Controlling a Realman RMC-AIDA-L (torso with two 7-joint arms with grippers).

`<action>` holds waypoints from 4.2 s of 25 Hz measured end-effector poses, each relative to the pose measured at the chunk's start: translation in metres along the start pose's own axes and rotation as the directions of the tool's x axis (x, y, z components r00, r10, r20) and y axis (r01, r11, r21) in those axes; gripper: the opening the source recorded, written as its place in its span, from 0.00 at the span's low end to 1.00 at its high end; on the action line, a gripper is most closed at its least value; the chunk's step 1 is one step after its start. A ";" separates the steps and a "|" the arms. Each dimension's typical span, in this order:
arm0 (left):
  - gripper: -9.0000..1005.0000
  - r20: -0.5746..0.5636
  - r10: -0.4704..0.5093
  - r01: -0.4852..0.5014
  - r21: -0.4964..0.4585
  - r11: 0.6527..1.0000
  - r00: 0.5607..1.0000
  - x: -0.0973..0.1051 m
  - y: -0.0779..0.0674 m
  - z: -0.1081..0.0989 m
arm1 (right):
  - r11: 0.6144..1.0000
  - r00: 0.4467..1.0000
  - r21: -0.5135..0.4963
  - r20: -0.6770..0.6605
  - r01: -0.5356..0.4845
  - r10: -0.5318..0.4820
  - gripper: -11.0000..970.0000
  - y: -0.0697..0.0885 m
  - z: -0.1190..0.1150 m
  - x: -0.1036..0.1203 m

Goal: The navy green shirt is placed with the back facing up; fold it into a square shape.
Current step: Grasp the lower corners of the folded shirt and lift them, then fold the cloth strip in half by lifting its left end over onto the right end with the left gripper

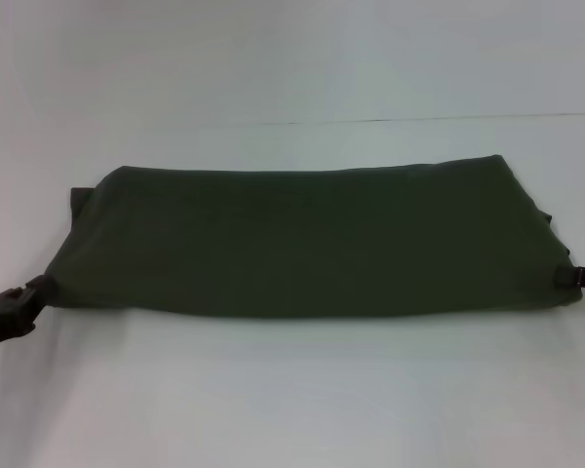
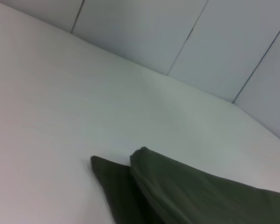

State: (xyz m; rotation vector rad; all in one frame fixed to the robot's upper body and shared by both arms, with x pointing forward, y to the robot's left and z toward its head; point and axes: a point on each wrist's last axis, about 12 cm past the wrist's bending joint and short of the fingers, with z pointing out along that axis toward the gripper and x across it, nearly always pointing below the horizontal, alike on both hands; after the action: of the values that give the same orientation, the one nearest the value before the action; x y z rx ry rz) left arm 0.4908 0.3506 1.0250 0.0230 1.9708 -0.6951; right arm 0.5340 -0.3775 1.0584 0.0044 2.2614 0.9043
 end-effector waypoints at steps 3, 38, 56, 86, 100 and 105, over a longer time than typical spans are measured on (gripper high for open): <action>0.05 0.001 0.001 -0.001 0.032 0.999 1.000 0.001 -0.003 -0.002 | 1.000 1.000 -0.001 0.003 -0.003 0.003 0.03 0.000 0.000 0.001; 0.80 -0.203 -0.345 0.385 0.209 0.899 0.916 0.019 -0.023 -0.028 | 0.950 0.968 -0.201 0.126 0.239 -0.217 0.83 0.036 -0.007 -0.029; 0.80 -0.245 -0.350 0.370 0.041 0.928 0.904 0.003 -0.004 -0.005 | 0.948 0.969 -0.216 0.129 0.235 -0.211 0.83 0.040 -0.001 -0.031; 0.80 -0.252 -0.345 0.351 -0.021 0.936 0.904 -0.005 0.003 0.003 | 0.949 0.971 -0.220 0.138 0.224 -0.197 0.83 0.040 -0.002 -0.031; 0.80 -0.248 -0.314 0.319 -0.022 0.947 0.916 -0.017 0.003 0.014 | 0.951 0.970 -0.220 0.155 0.218 -0.186 0.82 0.038 -0.006 -0.030; 0.80 -0.245 -0.307 0.312 -0.020 0.950 0.920 -0.020 0.002 0.017 | 0.951 0.970 -0.221 0.155 0.217 -0.186 0.82 0.038 -0.006 -0.030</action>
State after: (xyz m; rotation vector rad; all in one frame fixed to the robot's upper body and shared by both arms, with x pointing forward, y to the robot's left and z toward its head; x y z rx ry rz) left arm 0.5153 0.3500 1.0346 -0.2055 2.2317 -0.9543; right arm 0.5444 -0.3592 1.1028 -0.2621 1.9780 1.0243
